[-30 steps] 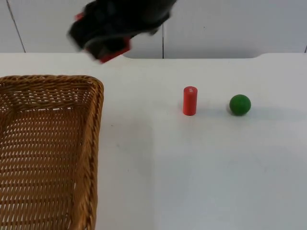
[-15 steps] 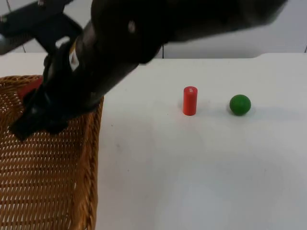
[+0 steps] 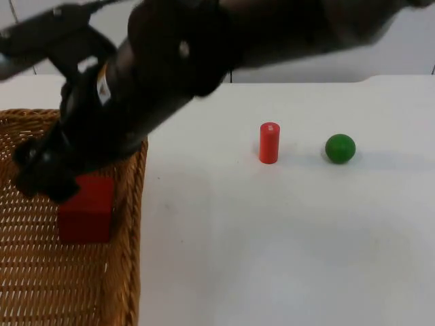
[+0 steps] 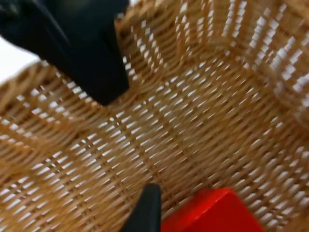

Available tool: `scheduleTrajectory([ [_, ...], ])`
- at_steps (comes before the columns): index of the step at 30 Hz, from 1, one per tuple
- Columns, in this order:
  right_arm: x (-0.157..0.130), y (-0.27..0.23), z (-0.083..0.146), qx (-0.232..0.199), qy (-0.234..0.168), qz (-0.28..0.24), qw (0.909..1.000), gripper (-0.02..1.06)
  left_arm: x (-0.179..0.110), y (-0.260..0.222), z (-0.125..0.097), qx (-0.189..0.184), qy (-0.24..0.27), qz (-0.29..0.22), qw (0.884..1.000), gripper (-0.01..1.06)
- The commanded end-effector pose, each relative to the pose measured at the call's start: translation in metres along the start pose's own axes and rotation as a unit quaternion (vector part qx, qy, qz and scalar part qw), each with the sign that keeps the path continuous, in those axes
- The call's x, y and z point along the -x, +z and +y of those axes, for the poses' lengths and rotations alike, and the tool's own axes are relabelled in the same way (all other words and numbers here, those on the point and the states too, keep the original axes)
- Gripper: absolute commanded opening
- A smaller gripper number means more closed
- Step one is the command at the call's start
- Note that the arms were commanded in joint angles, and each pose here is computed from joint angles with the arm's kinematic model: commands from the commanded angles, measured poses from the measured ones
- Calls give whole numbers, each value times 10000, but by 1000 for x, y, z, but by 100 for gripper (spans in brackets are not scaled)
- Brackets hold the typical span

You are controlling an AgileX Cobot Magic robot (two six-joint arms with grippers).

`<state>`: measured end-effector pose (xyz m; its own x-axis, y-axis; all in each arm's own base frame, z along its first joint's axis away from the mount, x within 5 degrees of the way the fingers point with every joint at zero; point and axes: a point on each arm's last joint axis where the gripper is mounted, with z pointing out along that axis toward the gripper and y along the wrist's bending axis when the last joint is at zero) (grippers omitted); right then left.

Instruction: Pick up the basket with the left hand and place the object to the left of the red cylinder into the basket with the right hand.

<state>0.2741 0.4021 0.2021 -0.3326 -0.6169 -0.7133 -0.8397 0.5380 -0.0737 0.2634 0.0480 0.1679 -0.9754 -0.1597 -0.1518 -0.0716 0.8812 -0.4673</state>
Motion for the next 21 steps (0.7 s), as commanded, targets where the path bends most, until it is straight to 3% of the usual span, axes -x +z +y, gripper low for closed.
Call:
scheduleTrajectory([
  [1,15,-25,1,-31,-119,-143,9998,83,2,-3,-3,-147,-105,-86,9998,0],
  [5,30,-63,-12,-232,-175,-166,9994,83,2,-3,-3,-148,-112,-98,9998,0],
  [10,38,-136,-44,-546,292,-462,9970,83,2,-3,-3,-144,-99,-95,9998,0],
  [13,23,-184,-60,-750,465,-638,9941,83,3,-3,-3,-142,-105,-108,9998,0],
  [21,-29,-273,-59,-958,589,-973,9889,83,3,-3,-3,-155,-124,-131,9997,0],
])
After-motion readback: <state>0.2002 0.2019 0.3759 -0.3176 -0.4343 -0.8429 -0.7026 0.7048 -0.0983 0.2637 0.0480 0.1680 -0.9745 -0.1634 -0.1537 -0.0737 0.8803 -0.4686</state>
